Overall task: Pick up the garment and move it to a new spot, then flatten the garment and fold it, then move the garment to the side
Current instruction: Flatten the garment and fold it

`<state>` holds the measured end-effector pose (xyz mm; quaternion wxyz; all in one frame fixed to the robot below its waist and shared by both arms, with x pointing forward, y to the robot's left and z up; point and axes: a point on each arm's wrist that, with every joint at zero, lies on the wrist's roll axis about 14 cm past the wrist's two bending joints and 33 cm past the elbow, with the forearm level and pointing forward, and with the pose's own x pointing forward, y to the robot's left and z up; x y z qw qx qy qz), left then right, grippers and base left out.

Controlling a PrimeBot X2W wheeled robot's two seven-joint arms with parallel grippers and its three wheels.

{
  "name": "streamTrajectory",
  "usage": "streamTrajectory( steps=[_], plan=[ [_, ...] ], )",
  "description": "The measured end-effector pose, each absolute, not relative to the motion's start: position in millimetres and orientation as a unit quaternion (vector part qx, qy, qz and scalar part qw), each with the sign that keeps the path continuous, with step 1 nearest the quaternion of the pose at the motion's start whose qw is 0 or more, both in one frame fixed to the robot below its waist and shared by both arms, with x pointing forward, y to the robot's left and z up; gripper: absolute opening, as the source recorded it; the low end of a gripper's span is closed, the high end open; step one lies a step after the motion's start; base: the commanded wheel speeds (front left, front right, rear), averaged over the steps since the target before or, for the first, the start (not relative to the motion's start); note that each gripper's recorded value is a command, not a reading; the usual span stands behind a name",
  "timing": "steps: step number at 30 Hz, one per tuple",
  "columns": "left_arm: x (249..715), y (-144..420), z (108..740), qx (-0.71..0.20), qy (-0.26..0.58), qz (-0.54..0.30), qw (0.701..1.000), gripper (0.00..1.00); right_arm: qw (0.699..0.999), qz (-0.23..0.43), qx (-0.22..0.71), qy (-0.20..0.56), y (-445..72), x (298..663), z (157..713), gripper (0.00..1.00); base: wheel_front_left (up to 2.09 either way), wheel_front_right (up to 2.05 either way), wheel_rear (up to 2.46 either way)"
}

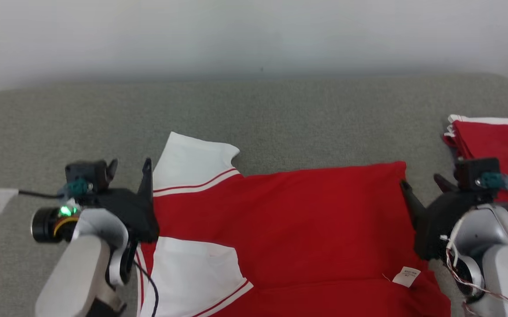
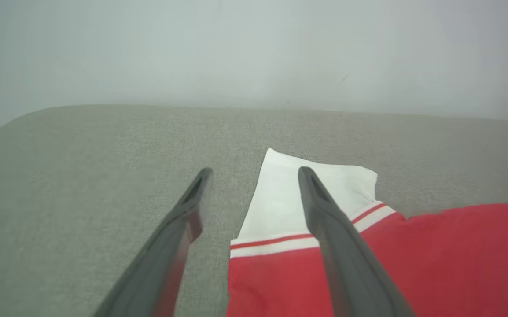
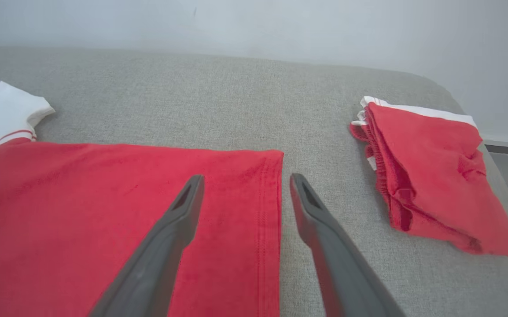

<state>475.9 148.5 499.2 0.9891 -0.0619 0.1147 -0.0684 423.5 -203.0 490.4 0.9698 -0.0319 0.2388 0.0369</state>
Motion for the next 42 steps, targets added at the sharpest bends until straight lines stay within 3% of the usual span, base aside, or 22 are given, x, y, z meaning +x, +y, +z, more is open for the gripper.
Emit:
streamTrajectory(
  steps=[10, 24, 25, 26, 28, 30, 31, 34, 35, 37, 38, 39, 40, 42],
  plan=[
    [560, 134, 449, 0.004, 0.218, -0.081, 0.972, 1.0, 0.964, 0.068, -0.054, 0.25, -190, 473, 468, 1.0, 0.0, 0.0, 0.0],
    [606, 113, 377, 0.016, 0.299, -0.065, 0.952, 1.0, 0.95, 0.033, -0.06, 0.304, -225, 475, 415, 1.0, 0.0, 0.0, 0.0],
    [607, 112, 375, 0.015, 0.304, -0.066, 0.95, 0.82, 0.95, 0.031, -0.061, 0.306, -227, 474, 414, 1.0, 0.0, 0.0, 0.0],
    [608, 111, 374, 0.016, 0.307, -0.067, 0.949, 0.47, 0.949, 0.03, -0.062, 0.307, -228, 474, 413, 1.0, 0.0, 0.0, 0.0],
    [606, 109, 372, 0.013, 0.312, -0.069, 0.947, 0.3, 0.949, 0.029, -0.062, 0.309, -230, 473, 413, 1.0, 0.0, 0.0, 0.0],
    [604, 107, 373, 0.014, 0.315, -0.07, 0.946, 0.34, 0.949, 0.028, -0.063, 0.308, -230, 473, 415, 1.0, 0.0, 0.0, 0.0],
    [602, 108, 374, 0.013, 0.315, -0.069, 0.946, 0.42, 0.949, 0.029, -0.063, 0.306, -230, 473, 416, 1.0, 0.0, 0.0, 0.0],
    [597, 111, 377, 0.015, 0.318, -0.065, 0.946, 0.51, 0.951, 0.031, -0.063, 0.301, -228, 473, 421, 1.0, 0.0, 0.0, 0.0],
    [595, 113, 378, 0.017, 0.318, -0.063, 0.946, 0.64, 0.951, 0.031, -0.063, 0.3, -228, 472, 423, 1.0, 0.0, 0.0, 0.0],
    [593, 116, 381, 0.016, 0.316, -0.06, 0.947, 0.78, 0.952, 0.032, -0.064, 0.299, -228, 472, 425, 1.0, 0.0, 0.0, 0.0],
    [592, 117, 382, 0.017, 0.315, -0.059, 0.947, 0.77, 0.952, 0.032, -0.065, 0.299, -228, 472, 426, 1.0, 0.0, 0.0, 0.0],
    [591, 117, 383, 0.017, 0.314, -0.059, 0.947, 0.74, 0.952, 0.034, -0.065, 0.298, -227, 471, 427, 1.0, 0.0, 0.0, 0.0],
    [591, 118, 383, 0.016, 0.314, -0.059, 0.947, 0.54, 0.951, 0.034, -0.066, 0.301, -227, 471, 426, 1.0, 0.0, 0.0, 0.0],
    [589, 117, 382, 0.016, 0.315, -0.061, 0.947, 0.25, 0.949, 0.034, -0.068, 0.305, -228, 470, 425, 1.0, 0.0, 0.0, 0.0]
  ],
)
